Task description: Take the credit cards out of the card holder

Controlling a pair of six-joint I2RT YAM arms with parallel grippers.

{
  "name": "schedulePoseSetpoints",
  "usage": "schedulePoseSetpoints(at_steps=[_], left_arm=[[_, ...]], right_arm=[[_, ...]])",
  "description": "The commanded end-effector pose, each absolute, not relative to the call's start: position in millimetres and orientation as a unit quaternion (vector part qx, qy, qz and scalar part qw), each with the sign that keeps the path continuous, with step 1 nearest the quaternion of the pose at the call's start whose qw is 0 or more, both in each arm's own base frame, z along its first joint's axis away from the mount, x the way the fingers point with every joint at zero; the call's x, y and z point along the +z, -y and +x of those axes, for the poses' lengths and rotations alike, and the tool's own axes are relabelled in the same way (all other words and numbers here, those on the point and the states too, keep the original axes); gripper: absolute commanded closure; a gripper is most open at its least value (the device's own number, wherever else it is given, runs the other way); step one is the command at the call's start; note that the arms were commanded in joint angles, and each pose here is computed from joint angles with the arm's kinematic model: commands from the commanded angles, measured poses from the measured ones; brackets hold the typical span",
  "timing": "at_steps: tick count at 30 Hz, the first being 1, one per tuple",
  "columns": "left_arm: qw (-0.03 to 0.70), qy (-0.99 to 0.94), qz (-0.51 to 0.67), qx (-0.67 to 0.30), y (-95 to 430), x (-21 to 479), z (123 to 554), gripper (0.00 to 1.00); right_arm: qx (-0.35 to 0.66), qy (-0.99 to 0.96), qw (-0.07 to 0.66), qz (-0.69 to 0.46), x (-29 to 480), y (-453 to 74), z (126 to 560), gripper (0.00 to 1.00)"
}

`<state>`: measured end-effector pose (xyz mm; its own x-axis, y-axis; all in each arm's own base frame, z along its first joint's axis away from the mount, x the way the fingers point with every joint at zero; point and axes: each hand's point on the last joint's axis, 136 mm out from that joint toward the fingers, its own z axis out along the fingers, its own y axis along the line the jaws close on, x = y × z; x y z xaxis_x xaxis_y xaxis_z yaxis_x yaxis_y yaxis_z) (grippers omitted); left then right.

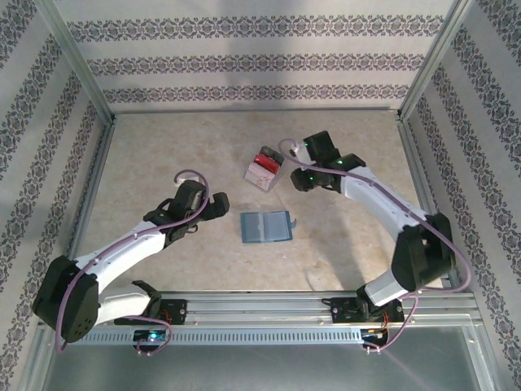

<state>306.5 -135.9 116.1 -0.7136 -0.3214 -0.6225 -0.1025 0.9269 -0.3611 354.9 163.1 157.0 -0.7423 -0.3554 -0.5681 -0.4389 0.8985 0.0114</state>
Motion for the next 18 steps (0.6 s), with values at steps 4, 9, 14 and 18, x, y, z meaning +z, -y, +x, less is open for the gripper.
schedulePoseSetpoints(at_steps=[4, 9, 14, 18], left_arm=[[0.419, -0.901, -0.094, -0.060, 93, 135, 309, 0.01], [0.497, -0.865, -0.063, 0.020, 64, 167, 322, 0.01], [0.569, -0.818, -0.038, 0.074, 42, 188, 333, 0.01], [0.594, -0.800, -0.032, 0.077, 24, 185, 342, 0.01]], right_arm=[[0.016, -0.929, 0.352, -0.113, 174, -104, 336, 0.38], [-0.014, -0.917, 0.395, -0.043, 182, -59, 317, 0.02], [-0.036, -0.900, 0.433, 0.030, 185, -23, 308, 0.02], [-0.050, -0.891, 0.444, 0.076, 180, 2, 305, 0.02]])
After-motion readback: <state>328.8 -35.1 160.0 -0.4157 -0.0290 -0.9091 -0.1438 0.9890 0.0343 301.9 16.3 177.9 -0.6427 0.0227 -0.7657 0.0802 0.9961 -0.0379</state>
